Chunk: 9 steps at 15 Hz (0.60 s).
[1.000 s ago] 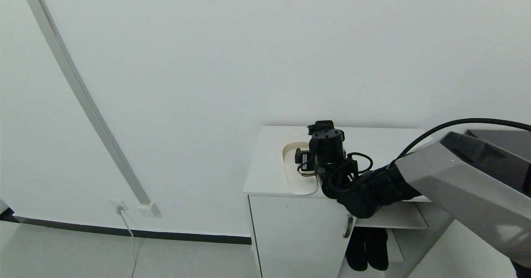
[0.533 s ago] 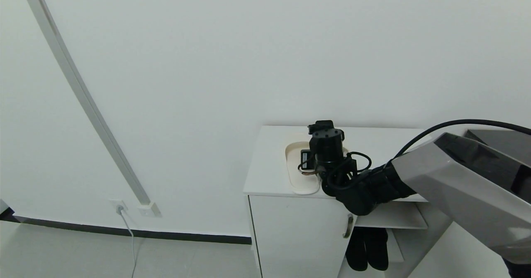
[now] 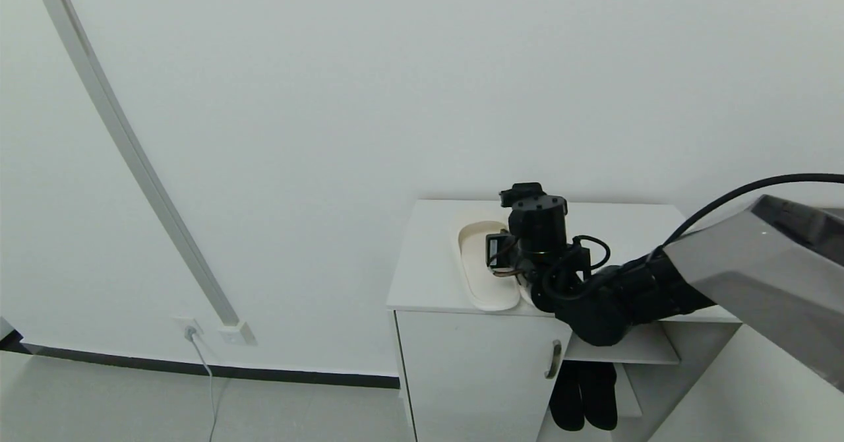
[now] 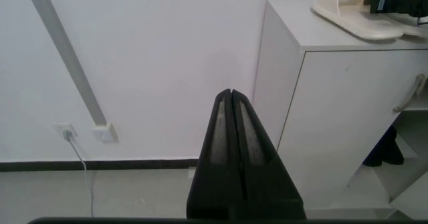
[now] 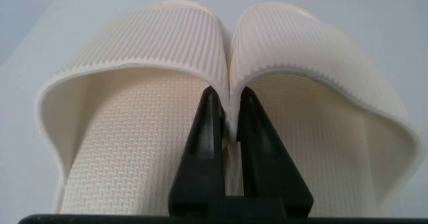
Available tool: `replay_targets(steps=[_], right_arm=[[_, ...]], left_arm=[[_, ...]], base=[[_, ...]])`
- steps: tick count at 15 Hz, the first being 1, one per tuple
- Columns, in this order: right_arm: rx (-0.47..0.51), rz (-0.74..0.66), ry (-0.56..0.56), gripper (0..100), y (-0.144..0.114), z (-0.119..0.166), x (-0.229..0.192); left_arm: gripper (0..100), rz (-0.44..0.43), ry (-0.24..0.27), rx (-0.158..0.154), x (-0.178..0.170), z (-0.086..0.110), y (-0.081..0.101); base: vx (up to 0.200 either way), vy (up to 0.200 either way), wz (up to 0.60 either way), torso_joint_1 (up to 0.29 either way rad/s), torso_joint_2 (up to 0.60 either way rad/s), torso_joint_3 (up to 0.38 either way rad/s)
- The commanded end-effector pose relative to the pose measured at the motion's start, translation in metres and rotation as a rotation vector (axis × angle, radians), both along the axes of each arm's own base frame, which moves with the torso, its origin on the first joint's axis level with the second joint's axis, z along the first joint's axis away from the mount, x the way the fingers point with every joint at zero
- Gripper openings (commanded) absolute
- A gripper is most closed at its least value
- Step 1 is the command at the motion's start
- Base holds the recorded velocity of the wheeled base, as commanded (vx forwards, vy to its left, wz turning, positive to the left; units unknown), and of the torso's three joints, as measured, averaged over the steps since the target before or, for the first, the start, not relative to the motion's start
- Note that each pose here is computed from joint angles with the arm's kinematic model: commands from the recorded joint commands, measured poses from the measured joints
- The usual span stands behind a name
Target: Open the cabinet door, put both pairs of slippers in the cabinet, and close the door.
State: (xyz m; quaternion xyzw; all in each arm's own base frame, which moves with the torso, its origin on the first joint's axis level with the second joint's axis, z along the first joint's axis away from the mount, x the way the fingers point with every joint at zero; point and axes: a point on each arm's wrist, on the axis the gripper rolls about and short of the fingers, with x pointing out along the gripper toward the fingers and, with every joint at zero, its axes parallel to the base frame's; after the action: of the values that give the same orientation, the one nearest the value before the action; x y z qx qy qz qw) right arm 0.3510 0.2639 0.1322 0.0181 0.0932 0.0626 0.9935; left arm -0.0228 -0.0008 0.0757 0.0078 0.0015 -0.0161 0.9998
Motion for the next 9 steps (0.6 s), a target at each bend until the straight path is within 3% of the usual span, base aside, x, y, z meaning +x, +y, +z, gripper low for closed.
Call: replay_targets(steps=[1, 2, 5, 9], right_arm=[[0.031, 0.098, -0.017, 0, -0.025, 0.034, -0.046], [0.030, 0.232, -0.005, 0, -0.050, 0.039, -0.095], [0.059, 0.409, -0.021, 0, -0.087, 0.046, -0.151], [0.033, 0.549, -0.064, 0, -0.103, 0.054, -0.176]], left_arm=[[0, 0.000, 0.000, 0.000, 0.000, 0.000, 0.000], [0, 0.000, 0.000, 0.000, 0.000, 0.000, 0.000], [0, 0.000, 0.000, 0.001, 0.000, 0.000, 0.000], [0, 0.000, 0.000, 0.001, 0.000, 0.000, 0.000]], base=[[0.000, 0.000, 0.00, 0.000, 0.00, 0.000], [0.000, 0.000, 0.00, 0.000, 0.00, 0.000], [0.000, 0.000, 0.00, 0.000, 0.00, 0.000], [0.000, 0.000, 0.00, 0.000, 0.00, 0.000]])
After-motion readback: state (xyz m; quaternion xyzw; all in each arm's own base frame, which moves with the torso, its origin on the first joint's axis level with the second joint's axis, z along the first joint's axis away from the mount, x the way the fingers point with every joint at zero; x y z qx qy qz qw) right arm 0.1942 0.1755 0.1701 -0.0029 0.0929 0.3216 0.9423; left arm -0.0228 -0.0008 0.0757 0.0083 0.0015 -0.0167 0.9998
